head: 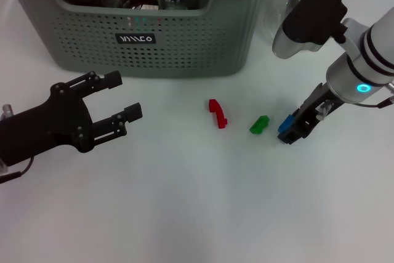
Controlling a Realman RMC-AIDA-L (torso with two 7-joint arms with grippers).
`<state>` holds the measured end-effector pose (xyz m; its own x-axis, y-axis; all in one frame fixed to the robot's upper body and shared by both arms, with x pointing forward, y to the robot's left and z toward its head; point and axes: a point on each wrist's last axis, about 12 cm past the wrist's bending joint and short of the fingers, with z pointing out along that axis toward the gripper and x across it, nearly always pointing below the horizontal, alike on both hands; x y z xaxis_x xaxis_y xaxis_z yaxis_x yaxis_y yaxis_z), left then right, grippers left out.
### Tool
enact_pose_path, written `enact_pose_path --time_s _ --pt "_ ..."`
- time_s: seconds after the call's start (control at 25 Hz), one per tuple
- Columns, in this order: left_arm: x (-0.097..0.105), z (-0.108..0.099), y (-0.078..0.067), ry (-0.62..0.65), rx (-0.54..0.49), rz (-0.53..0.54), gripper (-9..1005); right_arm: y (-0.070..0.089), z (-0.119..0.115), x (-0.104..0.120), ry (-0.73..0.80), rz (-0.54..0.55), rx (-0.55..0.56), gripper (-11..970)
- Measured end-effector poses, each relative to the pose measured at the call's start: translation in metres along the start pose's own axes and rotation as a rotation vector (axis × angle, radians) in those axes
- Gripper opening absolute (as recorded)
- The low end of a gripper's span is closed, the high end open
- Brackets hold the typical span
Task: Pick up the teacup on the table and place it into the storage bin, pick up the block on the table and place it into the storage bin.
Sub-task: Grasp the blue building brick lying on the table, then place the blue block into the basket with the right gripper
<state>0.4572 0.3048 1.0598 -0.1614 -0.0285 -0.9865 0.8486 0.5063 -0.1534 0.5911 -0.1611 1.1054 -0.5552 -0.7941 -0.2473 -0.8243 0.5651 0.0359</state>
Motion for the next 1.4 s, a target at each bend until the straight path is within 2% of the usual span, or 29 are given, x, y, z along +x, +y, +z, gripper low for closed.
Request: enact_pose_path --time_s 0.2,0.28,0.4,0.44,0.56,0.64,0.72,0.8,0.88,0.96,1.08,1.28,1.4 --pt "0.0 0.0 0.0 -0.001 -0.002 -0.001 732 0.002 0.0 0.0 0.004 -0.01 -0.002 602" --pt "0.001 0.0 0.0 -0.003 -0.004 -0.005 732 0.001 -0.003 0.0 -0.002 -0.006 -0.002 530" --pt "0.001 -0.001 0.0 -0.004 -0.006 -0.008 732 0.0 -0.019 -0.001 -0.066 -0.003 -0.004 423" --pt "0.001 -0.001 0.0 -0.004 -0.007 -0.008 732 0.0 -0.029 -0.001 -0.104 -0.005 -0.012 423" --pt "0.001 -0.002 0.001 -0.007 -0.015 -0.009 732 0.002 -0.065 0.002 -0.271 -0.028 -0.108 423" --pt "0.0 -0.003 0.001 -0.008 -0.017 -0.009 732 0.003 -0.099 0.007 -0.45 -0.069 -0.212 423" --pt "0.0 -0.004 0.002 -0.012 -0.024 -0.008 732 0.002 -0.127 0.011 -0.622 -0.099 -0.266 423" --pt "-0.001 -0.004 0.003 -0.016 -0.028 -0.006 732 -0.002 -0.153 0.015 -0.807 -0.123 -0.278 423" --pt "-0.002 -0.003 0.004 -0.018 -0.028 -0.004 732 -0.005 -0.167 0.012 -0.954 -0.128 -0.257 423" --pt "-0.003 -0.003 0.004 -0.02 -0.026 -0.004 732 -0.011 -0.171 -0.004 -1.053 -0.112 -0.207 423" --pt "-0.003 -0.001 0.005 -0.022 -0.023 -0.006 732 -0.014 -0.159 -0.044 -1.065 -0.095 -0.13 423" --pt "-0.001 0.005 0.006 -0.019 -0.024 -0.02 731 -0.008 -0.114 -0.132 -0.891 -0.132 0.002 424" --pt "0.0 0.007 0.007 -0.014 -0.025 -0.027 731 -0.005 -0.091 -0.169 -0.803 -0.132 0.055 424"
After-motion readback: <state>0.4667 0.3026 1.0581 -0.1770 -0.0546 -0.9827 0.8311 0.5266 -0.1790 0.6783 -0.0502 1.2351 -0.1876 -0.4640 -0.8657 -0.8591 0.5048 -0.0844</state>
